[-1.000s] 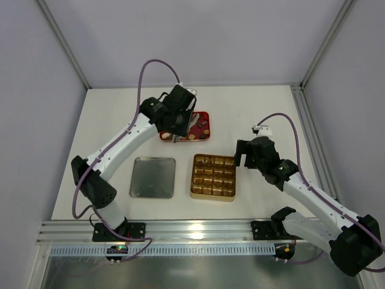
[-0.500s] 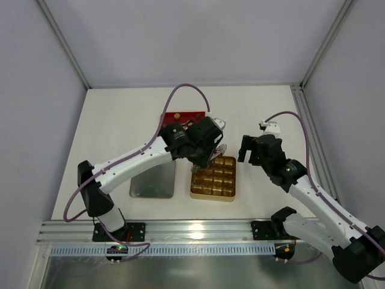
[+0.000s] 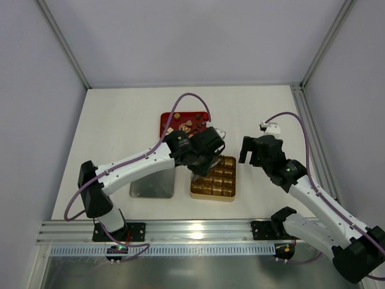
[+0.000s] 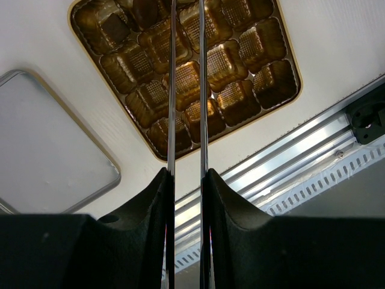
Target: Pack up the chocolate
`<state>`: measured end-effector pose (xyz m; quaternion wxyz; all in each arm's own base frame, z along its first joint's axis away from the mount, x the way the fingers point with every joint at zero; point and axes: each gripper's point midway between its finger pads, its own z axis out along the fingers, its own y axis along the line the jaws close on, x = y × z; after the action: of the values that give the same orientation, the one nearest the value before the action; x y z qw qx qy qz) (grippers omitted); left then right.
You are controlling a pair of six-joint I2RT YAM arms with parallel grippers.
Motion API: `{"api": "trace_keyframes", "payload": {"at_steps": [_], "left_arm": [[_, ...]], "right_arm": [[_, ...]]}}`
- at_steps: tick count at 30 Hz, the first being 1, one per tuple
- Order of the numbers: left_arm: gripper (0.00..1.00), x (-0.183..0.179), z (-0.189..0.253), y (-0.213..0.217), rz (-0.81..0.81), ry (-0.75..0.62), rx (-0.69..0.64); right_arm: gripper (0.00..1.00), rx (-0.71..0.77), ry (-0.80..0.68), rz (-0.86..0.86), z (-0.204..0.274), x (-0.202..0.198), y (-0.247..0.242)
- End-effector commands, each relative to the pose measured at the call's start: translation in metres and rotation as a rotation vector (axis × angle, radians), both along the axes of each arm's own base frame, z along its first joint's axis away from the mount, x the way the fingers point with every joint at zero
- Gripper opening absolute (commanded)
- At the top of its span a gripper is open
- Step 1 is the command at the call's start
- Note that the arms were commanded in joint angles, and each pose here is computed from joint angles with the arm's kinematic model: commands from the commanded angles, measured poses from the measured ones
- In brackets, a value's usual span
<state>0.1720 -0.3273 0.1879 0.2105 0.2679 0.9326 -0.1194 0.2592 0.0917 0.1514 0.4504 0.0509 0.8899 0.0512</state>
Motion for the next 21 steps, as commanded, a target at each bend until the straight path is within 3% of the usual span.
{"api": "trace_keyframes", "payload": {"at_steps": [1,10,21], "left_arm": [[0.24,0.002,0.02,-0.004,0.014,-0.045,-0.075],[0.35,0.004,0.017,-0.007,0.006,-0.047,-0.069],[0.34,0.01,0.038,-0.004,0.012,-0.101,-0.102]], "right_arm": [[1.0,0.014,-0.028,-0.013,0.009,0.005,0.001],[1.0,0.012,-0.025,-0.012,0.007,0.005,0.001],[1.0,0.013,-0.024,-0.006,0.006,0.005,0.002]]}}
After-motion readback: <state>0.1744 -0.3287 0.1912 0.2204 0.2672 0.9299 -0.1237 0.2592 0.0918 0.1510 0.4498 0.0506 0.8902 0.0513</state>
